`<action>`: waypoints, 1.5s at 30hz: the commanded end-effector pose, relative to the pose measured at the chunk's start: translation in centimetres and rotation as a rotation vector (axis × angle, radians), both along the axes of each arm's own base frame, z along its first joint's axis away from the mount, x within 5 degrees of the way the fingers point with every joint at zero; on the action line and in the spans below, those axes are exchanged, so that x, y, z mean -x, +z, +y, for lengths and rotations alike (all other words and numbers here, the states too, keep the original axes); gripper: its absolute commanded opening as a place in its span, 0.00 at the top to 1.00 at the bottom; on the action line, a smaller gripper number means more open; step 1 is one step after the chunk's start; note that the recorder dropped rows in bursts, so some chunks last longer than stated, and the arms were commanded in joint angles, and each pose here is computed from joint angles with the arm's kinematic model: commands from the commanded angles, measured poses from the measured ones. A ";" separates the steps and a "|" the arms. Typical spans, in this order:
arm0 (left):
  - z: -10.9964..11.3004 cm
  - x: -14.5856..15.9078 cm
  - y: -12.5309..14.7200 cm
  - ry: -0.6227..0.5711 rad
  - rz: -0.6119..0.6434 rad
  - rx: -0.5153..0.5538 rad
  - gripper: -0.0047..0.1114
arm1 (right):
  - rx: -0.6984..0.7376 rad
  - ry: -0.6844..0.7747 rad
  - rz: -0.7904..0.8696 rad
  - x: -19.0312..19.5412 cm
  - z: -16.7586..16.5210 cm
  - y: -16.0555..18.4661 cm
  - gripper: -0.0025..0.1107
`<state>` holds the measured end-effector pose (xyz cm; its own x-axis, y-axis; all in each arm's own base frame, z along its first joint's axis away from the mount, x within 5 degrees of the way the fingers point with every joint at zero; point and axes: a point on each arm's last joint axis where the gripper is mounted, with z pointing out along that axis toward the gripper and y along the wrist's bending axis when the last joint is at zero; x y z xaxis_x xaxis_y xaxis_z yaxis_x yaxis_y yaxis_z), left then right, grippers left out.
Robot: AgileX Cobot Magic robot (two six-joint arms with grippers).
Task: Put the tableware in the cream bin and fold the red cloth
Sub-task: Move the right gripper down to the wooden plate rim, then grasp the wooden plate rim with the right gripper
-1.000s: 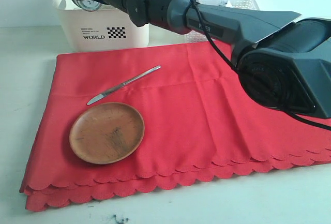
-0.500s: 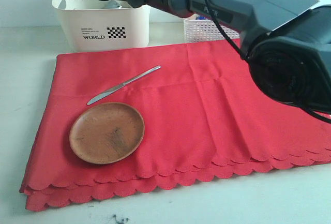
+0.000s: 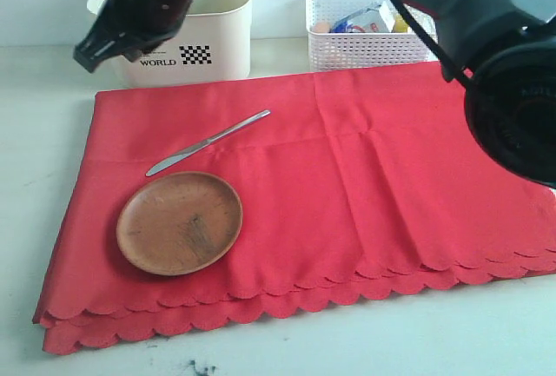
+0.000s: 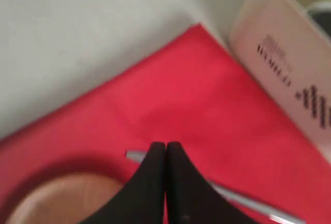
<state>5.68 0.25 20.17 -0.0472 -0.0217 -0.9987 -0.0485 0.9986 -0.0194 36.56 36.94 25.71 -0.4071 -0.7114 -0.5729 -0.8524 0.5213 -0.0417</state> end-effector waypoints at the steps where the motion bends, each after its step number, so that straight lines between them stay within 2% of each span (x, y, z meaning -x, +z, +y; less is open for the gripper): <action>1: 0.0 0.0 0.0 -0.005 -0.007 -0.001 0.94 | 0.075 0.069 0.239 -0.1 -3.3 -0.9 0.98; 6: 0.0 0.0 0.0 -0.005 -0.007 -0.001 0.94 | -0.075 0.101 0.421 -0.9 -5.1 -2.9 0.98; 13: 0.0 0.0 0.0 -0.005 -0.007 -0.001 0.94 | 0.009 0.105 0.561 0.4 -6.5 -7.7 0.98; 18: 0.0 0.0 0.0 -0.005 -0.007 -0.001 0.94 | 0.102 0.080 0.579 0.8 -7.3 -9.4 0.96; 21: 0.0 0.0 0.0 -0.005 -0.007 -0.001 0.94 | 0.171 -0.023 0.593 0.7 -8.0 -10.4 0.87; 25: 0.0 0.0 0.0 -0.005 -0.007 -0.001 0.94 | 0.178 -0.079 0.607 0.3 -7.9 -12.0 0.68; 26: 0.0 0.0 0.0 -0.005 -0.007 -0.001 0.94 | 0.170 -0.080 0.624 0.4 -7.8 -12.4 0.62; 29: 0.0 0.0 0.0 -0.005 -0.007 -0.001 0.94 | 0.136 -0.018 0.634 0.4 -7.3 -13.2 0.51; 31: 0.0 0.0 0.0 -0.005 -0.007 -0.001 0.94 | 0.119 0.016 0.624 0.4 -7.1 -13.4 0.48; 35: 0.0 0.0 0.0 -0.005 -0.007 -0.001 0.94 | 0.098 0.022 0.590 0.1 -6.9 -13.8 0.47; 40: 0.0 0.0 0.0 -0.005 -0.007 -0.001 0.94 | 0.018 0.113 0.604 0.4 -6.2 -14.3 0.49; 45: 0.0 0.0 0.0 -0.005 -0.007 -0.001 0.94 | 0.051 0.130 0.607 0.4 -6.3 -15.4 0.52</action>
<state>5.68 0.25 20.17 -0.0472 -0.0217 -0.9987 -0.0485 0.9986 -0.0194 36.15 30.68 10.74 -0.5754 -0.7854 -0.2282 -0.7748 0.4342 0.4595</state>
